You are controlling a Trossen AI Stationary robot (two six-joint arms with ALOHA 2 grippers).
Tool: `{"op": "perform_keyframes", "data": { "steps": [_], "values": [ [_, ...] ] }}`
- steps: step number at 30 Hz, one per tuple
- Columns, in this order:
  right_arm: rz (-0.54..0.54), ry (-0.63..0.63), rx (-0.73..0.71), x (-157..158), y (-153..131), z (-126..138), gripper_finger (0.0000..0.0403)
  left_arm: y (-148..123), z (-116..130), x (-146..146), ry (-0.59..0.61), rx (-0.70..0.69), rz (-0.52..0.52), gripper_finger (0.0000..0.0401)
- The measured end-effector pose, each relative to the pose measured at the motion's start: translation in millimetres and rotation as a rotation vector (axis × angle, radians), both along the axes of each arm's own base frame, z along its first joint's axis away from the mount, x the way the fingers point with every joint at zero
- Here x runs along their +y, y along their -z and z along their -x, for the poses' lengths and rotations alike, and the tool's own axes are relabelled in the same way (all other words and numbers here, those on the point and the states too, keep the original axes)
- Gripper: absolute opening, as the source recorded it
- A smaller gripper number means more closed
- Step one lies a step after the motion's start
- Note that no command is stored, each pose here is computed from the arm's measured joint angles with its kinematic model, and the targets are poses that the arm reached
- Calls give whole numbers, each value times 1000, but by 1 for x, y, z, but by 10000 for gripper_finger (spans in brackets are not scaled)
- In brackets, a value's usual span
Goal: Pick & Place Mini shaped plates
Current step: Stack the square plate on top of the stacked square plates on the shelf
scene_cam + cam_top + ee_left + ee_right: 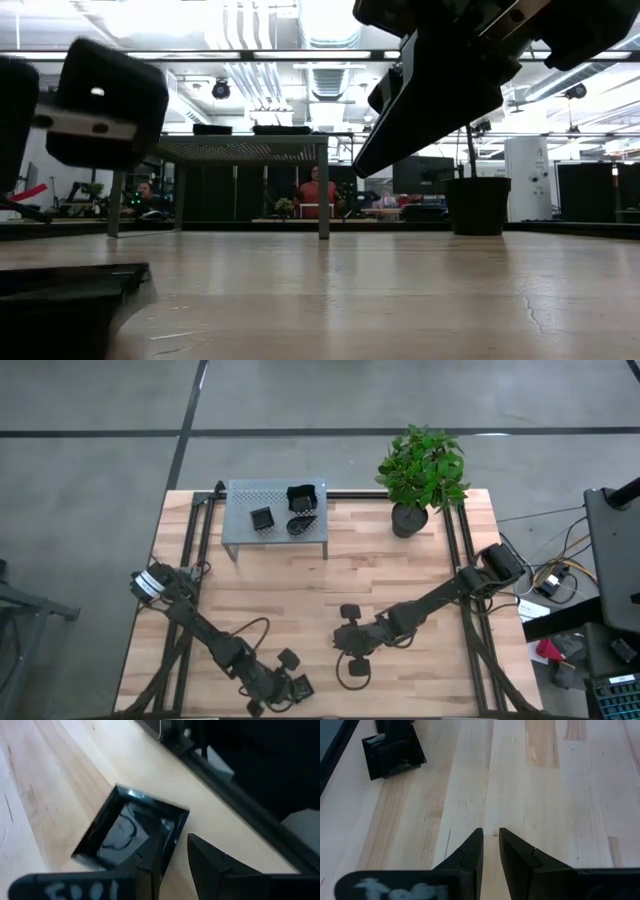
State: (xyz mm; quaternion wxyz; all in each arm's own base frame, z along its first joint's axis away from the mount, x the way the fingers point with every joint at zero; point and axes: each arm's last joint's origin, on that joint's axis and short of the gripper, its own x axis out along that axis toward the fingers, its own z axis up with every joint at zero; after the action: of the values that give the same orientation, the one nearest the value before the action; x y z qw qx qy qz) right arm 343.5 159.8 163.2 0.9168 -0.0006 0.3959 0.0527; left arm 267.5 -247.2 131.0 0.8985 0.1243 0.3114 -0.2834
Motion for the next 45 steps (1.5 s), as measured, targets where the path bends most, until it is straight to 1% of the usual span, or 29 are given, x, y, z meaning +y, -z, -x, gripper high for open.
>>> {"op": "perform_keyframes", "data": {
  "steps": [3, 7, 13, 15, 19, 27, 33, 38, 40, 42, 44, 45],
  "values": [
    [0, 0, 0, 0, 0, 0, 56, 3, 1, 2, -19, 17, -39, 77],
    [1, 0, 1, 0, 0, 0, 56, 4, 1, 4, -69, 5, -75, 59],
    [0, 0, 1, 0, 0, 0, 56, -4, 1, 6, -107, -29, -81, 7],
    [0, 0, 1, 0, 0, 0, 56, -9, 0, 8, -135, -51, -85, 5],
    [1, 0, 2, 0, 0, 0, 56, -20, 4, 14, -211, -68, -130, 2],
    [0, -1, 2, 0, 0, 0, 56, -68, 23, 41, -450, -141, -223, 1],
    [0, -1, 2, 0, 0, 0, 56, -107, 43, 69, -598, -254, -388, 0],
    [0, -1, 2, 0, 0, 0, 56, -136, 56, 94, -687, -347, -509, 0],
    [0, -1, 1, 0, 0, 0, 56, -145, 59, 107, -775, -391, -566, 0],
    [0, -1, 1, 0, 0, 0, 56, -154, 61, 120, -910, -442, -616, 0],
    [-2, -1, -2, 0, 0, 0, 56, -161, 61, 136, -1030, -470, -640, 0],
    [-2, -1, -2, 0, 0, 0, 56, -164, 61, 143, -1062, -467, -643, 0]
  ]
}}
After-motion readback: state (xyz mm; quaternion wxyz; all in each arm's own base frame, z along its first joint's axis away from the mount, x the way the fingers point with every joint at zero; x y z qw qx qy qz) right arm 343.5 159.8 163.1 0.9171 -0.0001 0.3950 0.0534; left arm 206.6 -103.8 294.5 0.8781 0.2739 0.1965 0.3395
